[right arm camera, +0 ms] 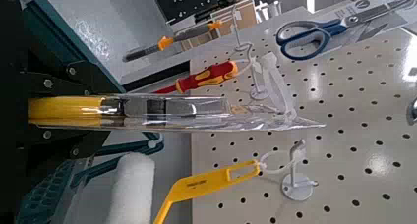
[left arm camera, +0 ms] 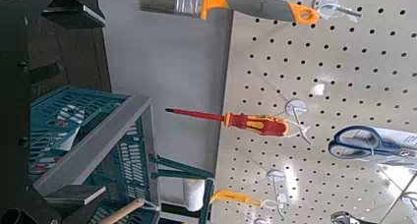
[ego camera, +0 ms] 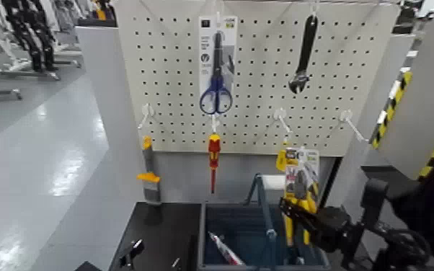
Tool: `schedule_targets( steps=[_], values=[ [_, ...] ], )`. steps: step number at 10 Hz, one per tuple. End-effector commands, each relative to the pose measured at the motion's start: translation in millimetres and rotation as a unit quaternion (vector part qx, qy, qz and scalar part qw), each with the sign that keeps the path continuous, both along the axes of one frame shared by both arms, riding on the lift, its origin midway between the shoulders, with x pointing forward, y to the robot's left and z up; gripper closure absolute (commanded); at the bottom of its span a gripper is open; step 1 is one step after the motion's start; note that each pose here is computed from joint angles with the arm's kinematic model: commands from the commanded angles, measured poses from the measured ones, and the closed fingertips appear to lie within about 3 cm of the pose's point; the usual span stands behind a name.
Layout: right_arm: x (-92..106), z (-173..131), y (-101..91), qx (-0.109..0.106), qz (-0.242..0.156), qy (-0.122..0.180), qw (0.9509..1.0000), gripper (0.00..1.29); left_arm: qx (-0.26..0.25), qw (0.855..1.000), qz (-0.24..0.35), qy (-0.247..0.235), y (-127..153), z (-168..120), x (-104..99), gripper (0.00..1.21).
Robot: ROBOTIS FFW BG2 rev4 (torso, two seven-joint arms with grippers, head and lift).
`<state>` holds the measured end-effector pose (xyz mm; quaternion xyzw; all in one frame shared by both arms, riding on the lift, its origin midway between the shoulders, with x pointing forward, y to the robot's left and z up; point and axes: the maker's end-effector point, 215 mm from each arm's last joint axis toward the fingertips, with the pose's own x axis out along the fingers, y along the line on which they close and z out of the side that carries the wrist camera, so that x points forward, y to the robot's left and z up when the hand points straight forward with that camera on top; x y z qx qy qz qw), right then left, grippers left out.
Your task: Put the yellow pliers into the crate.
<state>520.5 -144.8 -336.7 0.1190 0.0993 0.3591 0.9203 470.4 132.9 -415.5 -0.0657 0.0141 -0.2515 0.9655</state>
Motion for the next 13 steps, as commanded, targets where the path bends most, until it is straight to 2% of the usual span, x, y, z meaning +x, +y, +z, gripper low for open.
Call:
schedule_targets(
  steps=[1,3,6,7,8,9,10,13],
  values=[
    [-6.0,-35,-6.5,0.002,-0.004,0.033,0.9994,1.13,0.001,1.000,-0.002,0.001,-1,-1,0,0.11],
    [-9.7,-62,-11.1,-0.001,-0.007,0.059,0.9983,1.13,0.002,1.000,-0.005,-0.002,-2,1,1,0.11],
    [-10.1,-86,-20.7,-0.010,-0.015,0.072,0.9972,1.13,0.002,1.000,-0.005,-0.003,-2,2,2,0.11],
    [-8.2,-91,-25.3,-0.008,-0.021,0.081,0.9965,0.83,0.002,1.000,-0.005,-0.003,-2,2,2,0.11],
    [-7.6,-94,-28.2,-0.005,-0.025,0.085,0.9960,0.23,0.002,1.000,-0.005,-0.003,-2,2,2,0.11],
    [-5.5,-92,-29.7,-0.006,-0.027,0.082,0.9962,0.01,0.002,1.000,-0.005,-0.003,-2,3,2,0.11],
    [-2.3,-88,-33.1,-0.006,-0.032,0.076,0.9966,0.05,0.002,1.000,-0.005,-0.003,-3,3,3,0.11],
    [2.4,-81,-35.3,-0.007,-0.037,0.064,0.9972,0.05,0.002,1.000,-0.005,-0.003,-3,3,3,0.11]
  ],
)
